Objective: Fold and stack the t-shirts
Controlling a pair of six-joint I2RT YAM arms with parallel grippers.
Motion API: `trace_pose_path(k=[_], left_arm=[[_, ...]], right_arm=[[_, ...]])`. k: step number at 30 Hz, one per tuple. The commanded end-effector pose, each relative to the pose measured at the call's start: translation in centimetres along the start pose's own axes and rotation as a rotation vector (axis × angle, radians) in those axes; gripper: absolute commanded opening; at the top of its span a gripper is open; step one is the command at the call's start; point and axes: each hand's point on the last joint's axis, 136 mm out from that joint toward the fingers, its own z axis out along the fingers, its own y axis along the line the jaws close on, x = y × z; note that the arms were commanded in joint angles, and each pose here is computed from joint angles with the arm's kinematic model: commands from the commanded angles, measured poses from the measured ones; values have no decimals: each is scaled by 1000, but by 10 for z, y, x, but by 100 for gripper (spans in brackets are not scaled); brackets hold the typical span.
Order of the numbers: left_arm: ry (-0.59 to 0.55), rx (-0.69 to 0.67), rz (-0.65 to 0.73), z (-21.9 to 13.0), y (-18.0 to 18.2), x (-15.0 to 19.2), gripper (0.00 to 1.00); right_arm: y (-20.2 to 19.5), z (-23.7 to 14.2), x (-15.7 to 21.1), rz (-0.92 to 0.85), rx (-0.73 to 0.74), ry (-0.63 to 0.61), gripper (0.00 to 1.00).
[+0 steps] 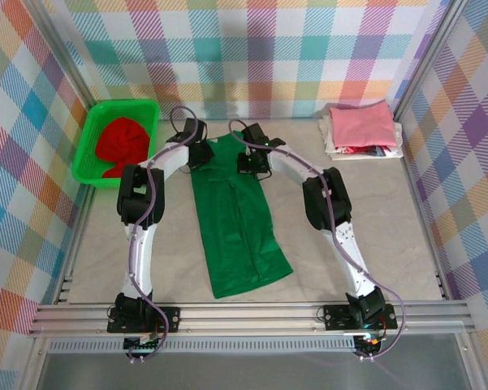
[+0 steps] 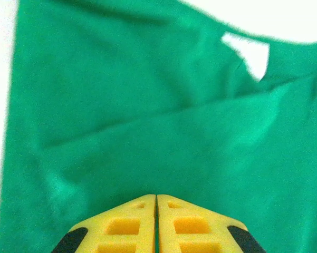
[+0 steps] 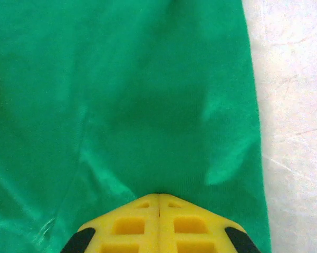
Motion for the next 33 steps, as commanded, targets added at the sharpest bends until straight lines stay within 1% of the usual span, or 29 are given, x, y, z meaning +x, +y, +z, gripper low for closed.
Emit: trace_pose_path(k=[1,5,10,12,16,18,19,21,24,27,29,30,33], left_arm=[[91,5,-34,30,2,18,9],[154,87,-13,55,-22,26,7],[192,192,62,72,-63,34,6],[177,265,78,77,-84,32,6],[137,382,45,90,-110,27,8],[90,450,1,94,-123,17,10],[55,506,-7,93,-134,8,10],[24,558,-32,94,-145,0,10],[-4,584,-43,93,-152,-8,9],[-54,548,-14,90,-148,-18,10],[-68,539,-11,88,-144,-25,10],[-70,540,-16,86,-143,-29,10],[-68,517,-27,78,-135,-39,10]], right_arm=[[-18,13,-4,122,17,-1,0],[-46,25,-10,265,25,-10,0],[-81,26,-18,400,47,-34,0],[-92,23,-23,428,55,-57,0],[-111,19,-33,470,69,-77,0],[-112,17,-35,489,55,-82,0],[-112,17,-34,499,49,-86,0],[-107,19,-34,521,16,-88,0],[-105,20,-35,530,5,-83,0],[-111,17,-36,538,33,-97,0],[-111,13,-43,539,24,-116,3],[-109,10,-46,532,19,-122,7],[-108,-7,-58,500,36,-145,10]])
